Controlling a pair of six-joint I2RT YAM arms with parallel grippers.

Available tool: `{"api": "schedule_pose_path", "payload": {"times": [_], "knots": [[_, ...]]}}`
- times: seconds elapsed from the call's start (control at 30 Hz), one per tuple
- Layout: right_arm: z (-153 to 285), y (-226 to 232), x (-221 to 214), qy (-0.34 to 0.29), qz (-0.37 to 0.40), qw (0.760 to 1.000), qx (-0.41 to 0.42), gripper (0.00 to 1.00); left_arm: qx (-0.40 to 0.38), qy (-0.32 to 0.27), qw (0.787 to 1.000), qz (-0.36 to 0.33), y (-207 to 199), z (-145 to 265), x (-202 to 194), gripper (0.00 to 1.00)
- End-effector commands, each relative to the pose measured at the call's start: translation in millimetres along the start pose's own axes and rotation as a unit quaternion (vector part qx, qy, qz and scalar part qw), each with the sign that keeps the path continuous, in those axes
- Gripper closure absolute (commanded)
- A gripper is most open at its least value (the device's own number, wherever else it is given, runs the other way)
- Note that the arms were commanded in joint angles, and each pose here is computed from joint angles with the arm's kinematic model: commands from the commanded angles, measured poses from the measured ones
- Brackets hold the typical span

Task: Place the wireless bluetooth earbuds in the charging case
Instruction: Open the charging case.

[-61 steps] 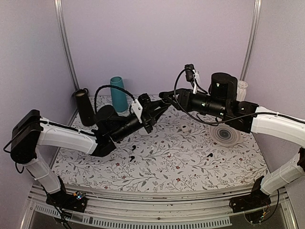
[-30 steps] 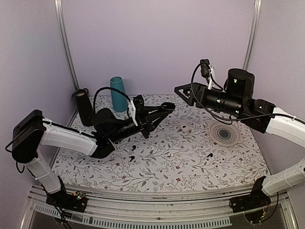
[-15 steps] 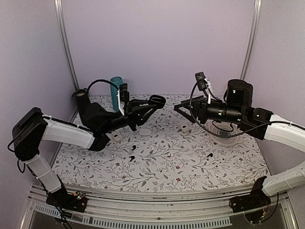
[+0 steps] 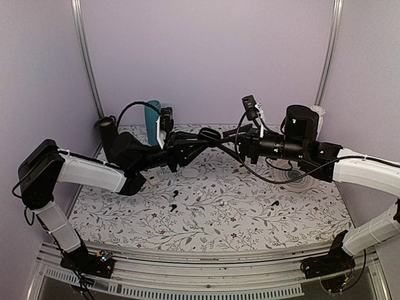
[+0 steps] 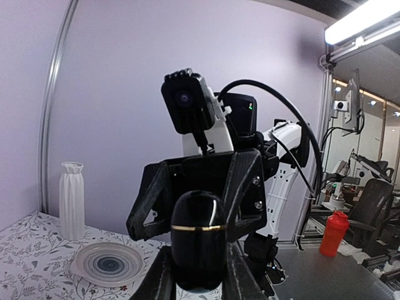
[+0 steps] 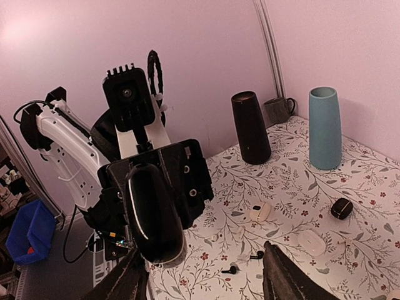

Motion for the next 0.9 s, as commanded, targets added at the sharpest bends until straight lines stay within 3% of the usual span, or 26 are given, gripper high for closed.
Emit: {"api": "schedule_pose_path", "payload": {"times": [0.0, 0.87], "knots": [[0, 17, 25, -0.036, 0.023, 0.999, 0.029, 0.37, -0.011, 0.002, 1.000, -0.018, -6, -7, 12, 1.00], [7, -19, 21, -0.035, -0.006, 0.998, -0.046, 0.37, -0.062, 0.004, 0.997, -0.051, -28, -10, 15, 1.00]]}}
Point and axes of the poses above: each gripper's point midway between its finger pads, its own z axis back along the fingers, its own y axis along the line the jaws close on, x = y × z, the point moved 3 cm from there along z, back along the fingers, and after that the axes turned 8 degrees about -z, right-handed, at the moved point
